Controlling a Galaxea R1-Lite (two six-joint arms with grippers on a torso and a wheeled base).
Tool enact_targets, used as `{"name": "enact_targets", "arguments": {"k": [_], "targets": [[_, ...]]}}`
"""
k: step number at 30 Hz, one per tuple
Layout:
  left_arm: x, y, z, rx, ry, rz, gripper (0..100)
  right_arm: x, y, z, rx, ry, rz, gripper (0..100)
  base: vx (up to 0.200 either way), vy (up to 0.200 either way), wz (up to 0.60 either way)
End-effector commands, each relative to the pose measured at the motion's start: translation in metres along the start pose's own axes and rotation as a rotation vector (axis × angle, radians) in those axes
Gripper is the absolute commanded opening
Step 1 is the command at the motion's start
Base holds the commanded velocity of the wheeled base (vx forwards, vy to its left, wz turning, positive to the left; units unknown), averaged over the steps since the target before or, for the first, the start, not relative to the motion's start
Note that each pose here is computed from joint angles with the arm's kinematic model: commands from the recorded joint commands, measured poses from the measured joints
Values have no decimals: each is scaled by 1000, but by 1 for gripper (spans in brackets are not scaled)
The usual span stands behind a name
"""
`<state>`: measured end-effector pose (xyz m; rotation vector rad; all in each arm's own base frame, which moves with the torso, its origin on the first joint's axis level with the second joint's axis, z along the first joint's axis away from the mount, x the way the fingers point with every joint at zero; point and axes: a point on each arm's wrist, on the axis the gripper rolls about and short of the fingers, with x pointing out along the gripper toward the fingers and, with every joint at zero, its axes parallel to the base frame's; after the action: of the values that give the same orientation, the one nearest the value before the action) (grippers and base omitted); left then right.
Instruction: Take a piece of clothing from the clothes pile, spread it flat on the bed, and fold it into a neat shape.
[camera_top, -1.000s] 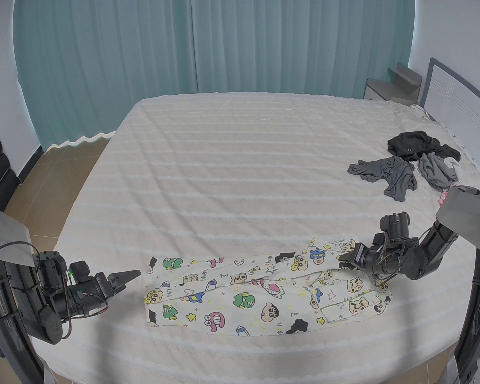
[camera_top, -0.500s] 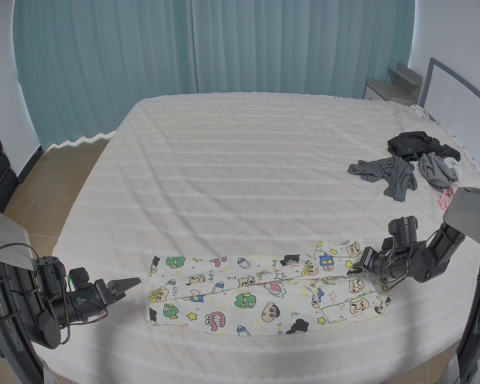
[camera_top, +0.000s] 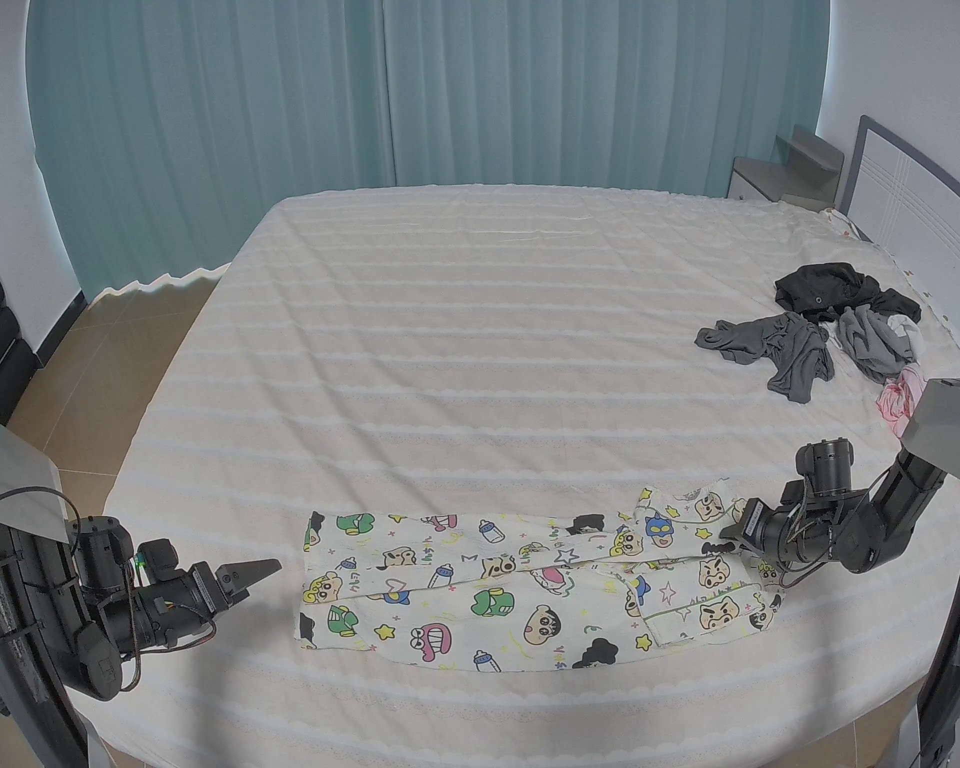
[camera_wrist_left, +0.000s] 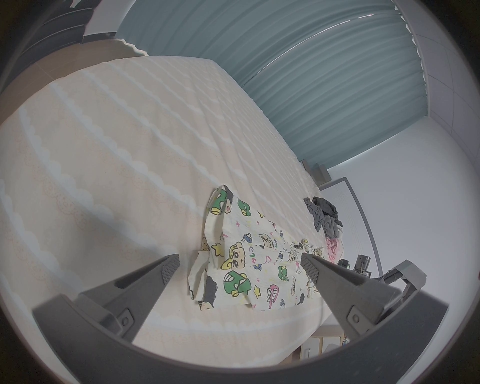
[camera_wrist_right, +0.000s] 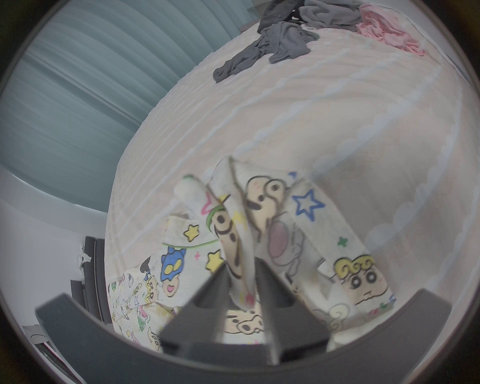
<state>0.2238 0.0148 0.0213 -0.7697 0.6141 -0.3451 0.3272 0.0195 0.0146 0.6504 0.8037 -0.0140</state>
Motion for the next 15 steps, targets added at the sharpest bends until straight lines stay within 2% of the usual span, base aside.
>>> {"name": "enact_targets", "arguments": {"k": [1,4,8,10,13,15], "targets": [[1,1,-1,-4,2,5,100,1,-10,-5,16,13,-19,100,0,0,0],[1,1,-1,-3,2,5,100,-4,-12,-9,18,10,-16,100,0,0,0],[10,-5,2,32,-12,-2,100,-34,-11,-9,119,-83,42,100,0,0,0],[20,-8,8,57,-55,12,100,-50,-11,-7,161,-123,68,100,0,0,0],[29,-6,12,67,-69,15,100,-64,-12,-10,186,-145,81,100,0,0,0],[43,-3,18,100,-73,3,100,-85,-15,-23,198,-155,86,100,0,0,0]]}}
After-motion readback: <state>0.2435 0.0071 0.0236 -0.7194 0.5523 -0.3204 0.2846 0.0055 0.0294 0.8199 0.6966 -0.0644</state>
